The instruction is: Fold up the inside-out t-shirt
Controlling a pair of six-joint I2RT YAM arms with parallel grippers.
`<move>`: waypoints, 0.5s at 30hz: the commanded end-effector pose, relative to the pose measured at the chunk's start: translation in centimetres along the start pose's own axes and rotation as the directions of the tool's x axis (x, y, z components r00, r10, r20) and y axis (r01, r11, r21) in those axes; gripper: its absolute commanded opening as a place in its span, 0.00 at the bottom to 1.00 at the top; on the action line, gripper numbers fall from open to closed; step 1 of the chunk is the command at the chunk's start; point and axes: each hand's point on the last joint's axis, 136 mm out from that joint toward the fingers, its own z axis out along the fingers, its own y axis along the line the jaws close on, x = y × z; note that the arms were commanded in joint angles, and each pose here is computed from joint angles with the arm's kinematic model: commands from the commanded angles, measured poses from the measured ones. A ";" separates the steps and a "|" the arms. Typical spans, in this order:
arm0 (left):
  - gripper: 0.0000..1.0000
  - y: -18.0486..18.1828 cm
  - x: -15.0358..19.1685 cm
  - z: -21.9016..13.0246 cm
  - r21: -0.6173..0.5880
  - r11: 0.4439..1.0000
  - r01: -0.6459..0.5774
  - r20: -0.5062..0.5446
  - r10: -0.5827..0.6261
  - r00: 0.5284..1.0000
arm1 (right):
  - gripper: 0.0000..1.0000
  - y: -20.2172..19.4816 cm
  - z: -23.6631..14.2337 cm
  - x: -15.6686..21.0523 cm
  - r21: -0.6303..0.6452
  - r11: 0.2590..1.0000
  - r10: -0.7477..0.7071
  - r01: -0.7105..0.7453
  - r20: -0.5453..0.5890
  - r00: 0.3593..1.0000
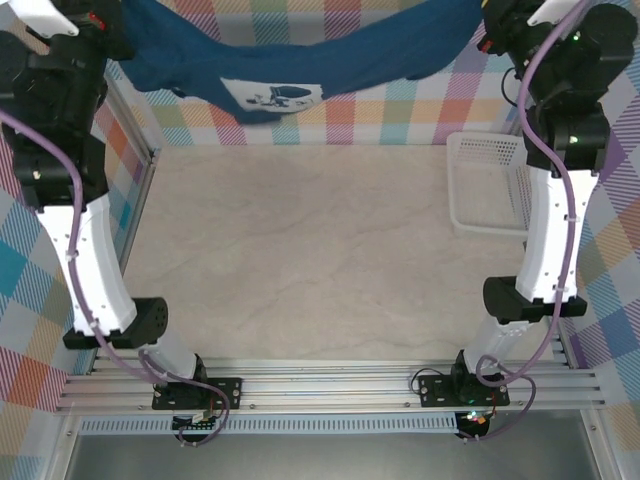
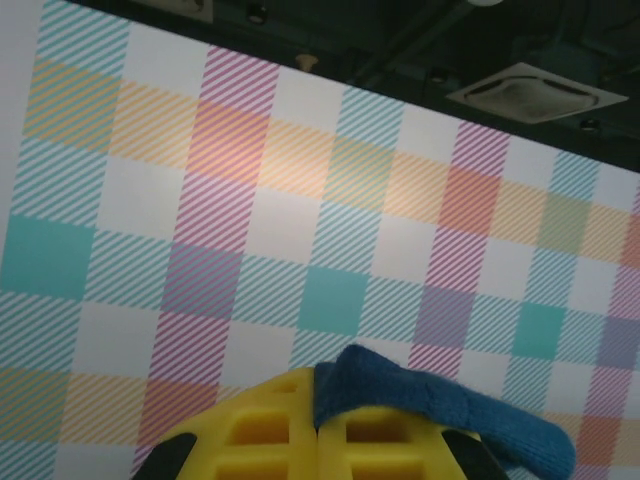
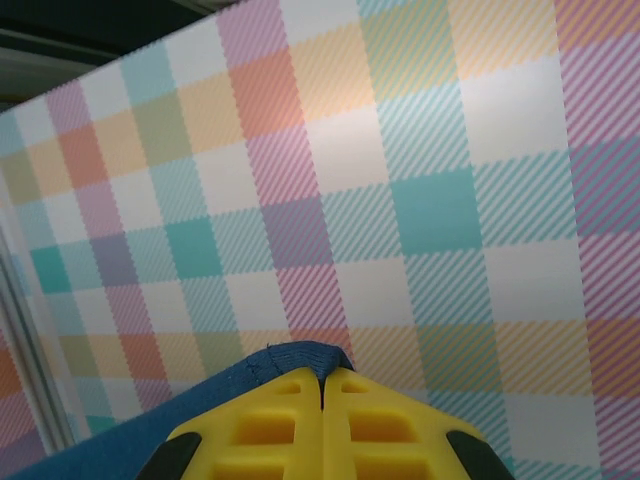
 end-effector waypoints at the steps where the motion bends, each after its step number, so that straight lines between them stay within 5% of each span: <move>1: 0.00 0.5 6.3 1.3 0.055 0.996 0.068 -0.143 -0.059 0.988 | 0.00 -0.2 1.5 5.1 -0.048 0.998 0.042 -0.050 -0.147 0.988; 5: 0.00 1.4 20.1 -1.8 0.010 0.978 0.206 -0.451 -0.180 0.874 | 0.00 -1.7 0.6 16.5 0.000 0.991 0.125 -0.136 -0.411 0.903; 8: 0.00 1.8 34.1 -7.8 -0.100 0.951 0.294 -0.655 -0.285 0.700 | 0.00 -4.5 -3.5 29.5 0.157 0.969 0.248 -0.192 -0.613 0.750; 11: 0.00 1.0 45.3 -15.2 -0.205 0.925 0.318 -0.806 -0.345 0.482 | 0.00 -6.8 -10.8 43.2 0.340 0.921 0.389 -0.192 -0.769 0.506; 13: 0.00 0.3 50.5 -20.5 -0.280 0.916 0.287 -0.869 -0.369 0.329 | 0.00 -7.0 -15.8 49.6 0.431 0.884 0.468 -0.182 -0.816 0.339; 15: 0.00 0.0 53.5 -24.6 -0.347 0.906 0.241 -0.888 -0.400 0.226 | 0.02 -6.7 -19.5 53.3 0.498 0.850 0.525 -0.172 -0.826 0.203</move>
